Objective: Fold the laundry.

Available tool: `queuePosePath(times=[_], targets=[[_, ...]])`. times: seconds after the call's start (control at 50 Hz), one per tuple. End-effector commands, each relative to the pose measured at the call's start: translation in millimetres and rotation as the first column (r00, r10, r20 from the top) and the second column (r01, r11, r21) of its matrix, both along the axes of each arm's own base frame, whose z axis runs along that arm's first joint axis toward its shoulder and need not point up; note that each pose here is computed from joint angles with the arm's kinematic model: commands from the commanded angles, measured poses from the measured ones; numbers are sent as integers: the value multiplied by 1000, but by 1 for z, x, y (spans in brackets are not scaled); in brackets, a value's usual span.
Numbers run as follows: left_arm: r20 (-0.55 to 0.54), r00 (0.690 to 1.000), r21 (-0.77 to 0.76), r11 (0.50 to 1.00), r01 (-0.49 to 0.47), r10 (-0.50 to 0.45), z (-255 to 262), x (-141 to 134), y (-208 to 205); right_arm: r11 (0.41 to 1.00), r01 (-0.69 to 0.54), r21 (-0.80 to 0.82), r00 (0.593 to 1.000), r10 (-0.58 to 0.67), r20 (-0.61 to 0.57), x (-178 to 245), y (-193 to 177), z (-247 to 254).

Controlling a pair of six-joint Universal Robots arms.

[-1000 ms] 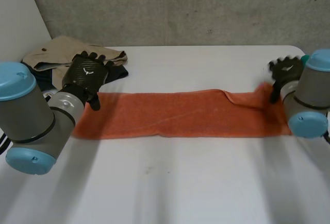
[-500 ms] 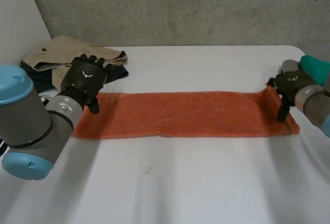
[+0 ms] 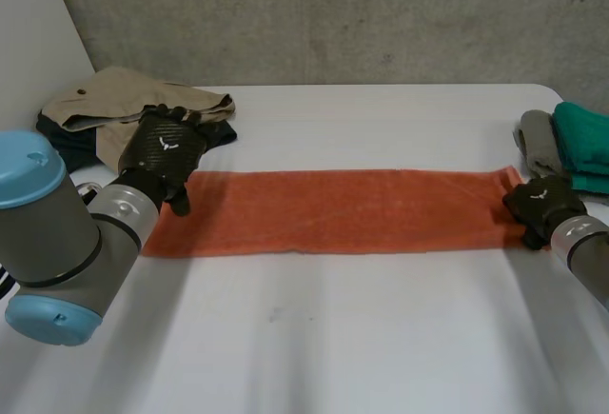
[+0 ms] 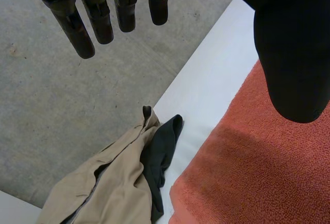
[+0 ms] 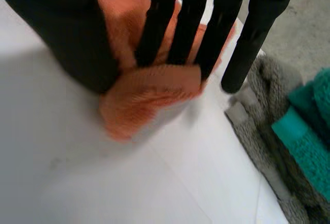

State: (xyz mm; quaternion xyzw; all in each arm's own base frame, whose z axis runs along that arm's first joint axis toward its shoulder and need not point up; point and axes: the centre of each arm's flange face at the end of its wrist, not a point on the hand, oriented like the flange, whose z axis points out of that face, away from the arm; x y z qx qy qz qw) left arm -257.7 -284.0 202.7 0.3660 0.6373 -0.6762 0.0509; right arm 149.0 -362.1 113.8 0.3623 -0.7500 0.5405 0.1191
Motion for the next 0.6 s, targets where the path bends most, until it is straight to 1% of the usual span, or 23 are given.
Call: queuePosePath(times=[0.02, 0.08, 0.1, 0.2, 0.22, 0.26, 0.28, 0.3, 0.32, 0.34, 0.36, 0.38, 0.4, 0.42, 0.46, 0.48, 0.54, 0.56, 0.6], targets=[[0, 1000, -1, 1000, -3, 3, 0, 1, 2, 961, 241, -134, 962, -255, -100, -42, -22, 14], [-8, 1000, -21, 1000, -4, 4, 8, 3, 3, 956, 229, -181, 950, -260, -172, -46, -23, 27], [-10, 1000, -25, 1000, -6, 6, 10, 4, 4, 953, 211, -219, 936, -261, -236, -48, -24, 36], [-17, 1000, -44, 999, -11, 10, 18, 7, 7, 947, 129, -294, 891, -240, -385, -47, -29, 54], [-18, 1000, -47, 999, -14, 13, 19, 8, 7, 943, 82, -324, 885, -218, -412, -38, -31, 61], [-19, 1000, -51, 999, -17, 16, 21, 9, 8, 924, -13, -381, 897, -158, -413, -9, -30, 73], [-20, 1000, -52, 998, -17, 16, 22, 9, 8, 896, -114, -429, 913, -75, -400, 26, -22, 84], [-22, 1000, -58, 998, -19, 17, 24, 10, 9, 853, -222, -473, 920, 22, -392, 61, -12, 93], [-23, 1000, -59, 998, -19, 17, 25, 11, 10, 825, -278, -491, 918, 78, -389, 79, -5, 97], [-23, 1000, -61, 998, -19, 17, 25, 11, 10, 762, -390, -517, 900, 197, -389, 114, 12, 100], [-23, 1000, -61, 998, -19, 17, 26, 11, 11, 722, -452, -524, 880, 266, -393, 132, 22, 99], [-23, 1000, -61, 998, -19, 17, 26, 11, 12, 694, -489, -528, 865, 309, -395, 143, 29, 97], [-23, 1000, -61, 998, -19, 17, 26, 11, 12, 664, -534, -523, 842, 364, -399, 155, 38, 93], [-23, 1000, -61, 998, -20, 19, 26, 12, 12, 596, -618, -513, 786, 464, -409, 179, 55, 83], [-23, 999, -61, 998, -23, 22, 26, 13, 12, 516, -700, -494, 711, 567, -416, 204, 77, 70], [-23, 999, -59, 998, -25, 23, 26, 13, 12, 432, -763, -481, 633, 651, -419, 230, 101, 58], [-24, 999, -59, 998, -26, 25, 26, 13, 11, 344, -830, -440, 525, 748, -405, 261, 135, 32], [-24, 999, -59, 998, -28, 26, 25, 14, 11, 323, -856, -404, 480, 786, -390, 273, 152, 14], [-25, 999, -62, 998, -29, 28, 26, 14, 10, 310, -878, -365, 445, 811, -380, 282, 167, -3]])
